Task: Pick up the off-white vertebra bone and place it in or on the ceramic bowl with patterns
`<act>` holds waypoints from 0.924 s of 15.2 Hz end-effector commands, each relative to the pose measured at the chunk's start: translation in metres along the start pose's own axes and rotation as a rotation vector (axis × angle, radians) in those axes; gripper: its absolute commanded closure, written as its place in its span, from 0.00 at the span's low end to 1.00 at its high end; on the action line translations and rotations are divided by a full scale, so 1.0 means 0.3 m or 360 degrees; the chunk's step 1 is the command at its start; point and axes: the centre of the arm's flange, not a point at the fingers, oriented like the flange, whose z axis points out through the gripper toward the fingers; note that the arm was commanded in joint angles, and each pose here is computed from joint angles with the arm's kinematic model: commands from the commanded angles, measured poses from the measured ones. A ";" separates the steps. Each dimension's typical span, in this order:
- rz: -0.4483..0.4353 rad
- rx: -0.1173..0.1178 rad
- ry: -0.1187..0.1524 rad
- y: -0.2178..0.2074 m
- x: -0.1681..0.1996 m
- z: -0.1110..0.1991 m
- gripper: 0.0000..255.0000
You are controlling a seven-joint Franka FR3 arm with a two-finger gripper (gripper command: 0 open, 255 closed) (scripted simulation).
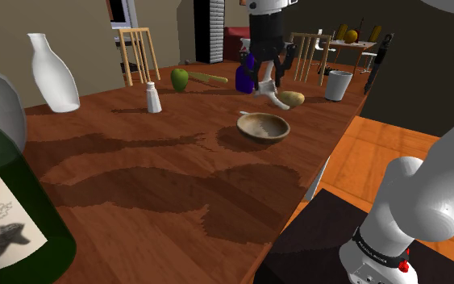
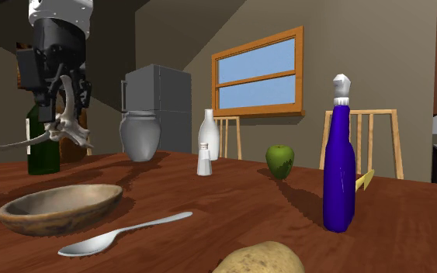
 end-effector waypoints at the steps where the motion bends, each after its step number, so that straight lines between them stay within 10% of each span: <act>1: 0.0001 0.0000 0.0000 -0.009 -0.006 0.033 1.00; 14: 0.0001 0.0000 0.0000 -0.047 -0.027 0.250 1.00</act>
